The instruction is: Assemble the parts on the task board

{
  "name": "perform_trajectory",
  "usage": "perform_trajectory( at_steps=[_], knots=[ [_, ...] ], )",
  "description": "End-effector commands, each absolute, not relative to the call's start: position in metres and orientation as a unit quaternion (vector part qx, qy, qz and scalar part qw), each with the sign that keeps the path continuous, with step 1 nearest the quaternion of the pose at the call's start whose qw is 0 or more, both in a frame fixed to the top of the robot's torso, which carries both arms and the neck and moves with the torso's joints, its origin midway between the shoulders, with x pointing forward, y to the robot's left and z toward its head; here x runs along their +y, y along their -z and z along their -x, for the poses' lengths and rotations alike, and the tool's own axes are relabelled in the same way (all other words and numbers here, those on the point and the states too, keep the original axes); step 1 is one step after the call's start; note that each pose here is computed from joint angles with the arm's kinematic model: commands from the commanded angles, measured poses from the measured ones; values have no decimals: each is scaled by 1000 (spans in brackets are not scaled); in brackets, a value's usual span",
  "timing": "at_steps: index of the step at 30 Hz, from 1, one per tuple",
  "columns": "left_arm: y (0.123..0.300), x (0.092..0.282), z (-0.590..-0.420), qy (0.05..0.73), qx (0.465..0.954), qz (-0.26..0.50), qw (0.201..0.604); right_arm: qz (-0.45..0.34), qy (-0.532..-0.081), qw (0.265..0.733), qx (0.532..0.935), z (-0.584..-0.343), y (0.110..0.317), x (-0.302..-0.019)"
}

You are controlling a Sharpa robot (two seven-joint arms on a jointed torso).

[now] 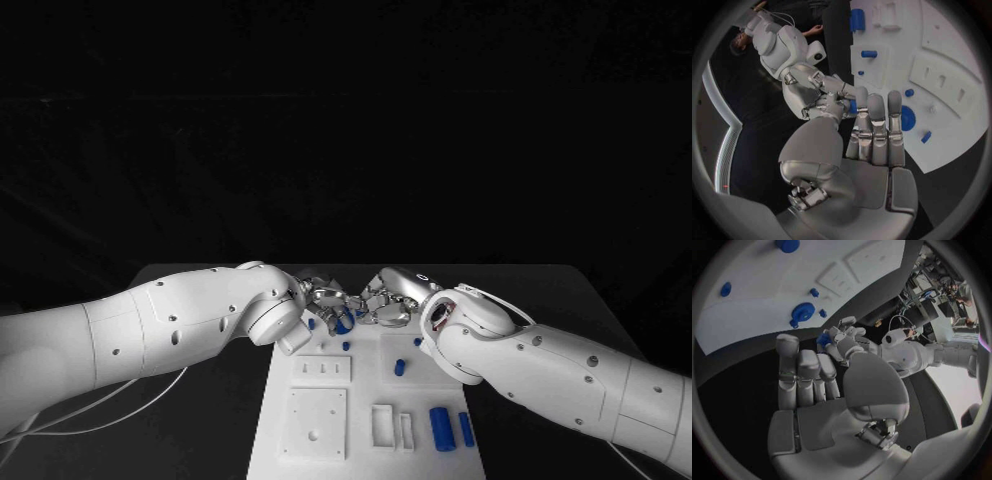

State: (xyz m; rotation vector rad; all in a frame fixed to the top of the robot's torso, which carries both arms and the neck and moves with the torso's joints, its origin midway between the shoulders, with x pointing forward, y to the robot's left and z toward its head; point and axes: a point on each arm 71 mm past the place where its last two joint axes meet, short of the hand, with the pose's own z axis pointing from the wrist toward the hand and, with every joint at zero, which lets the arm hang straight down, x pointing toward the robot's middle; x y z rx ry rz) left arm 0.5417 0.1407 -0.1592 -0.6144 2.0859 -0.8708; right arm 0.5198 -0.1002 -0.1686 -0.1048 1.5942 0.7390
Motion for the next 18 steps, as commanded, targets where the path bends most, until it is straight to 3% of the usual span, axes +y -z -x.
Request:
perform_trajectory(
  at_steps=[1,18],
  knots=[
    [158,133,-539,362,822,227,376,51,-323,633,702,-520,170,-101],
    [158,137,-542,348,815,239,398,38,-329,640,693,-522,171,-106]
  ],
)
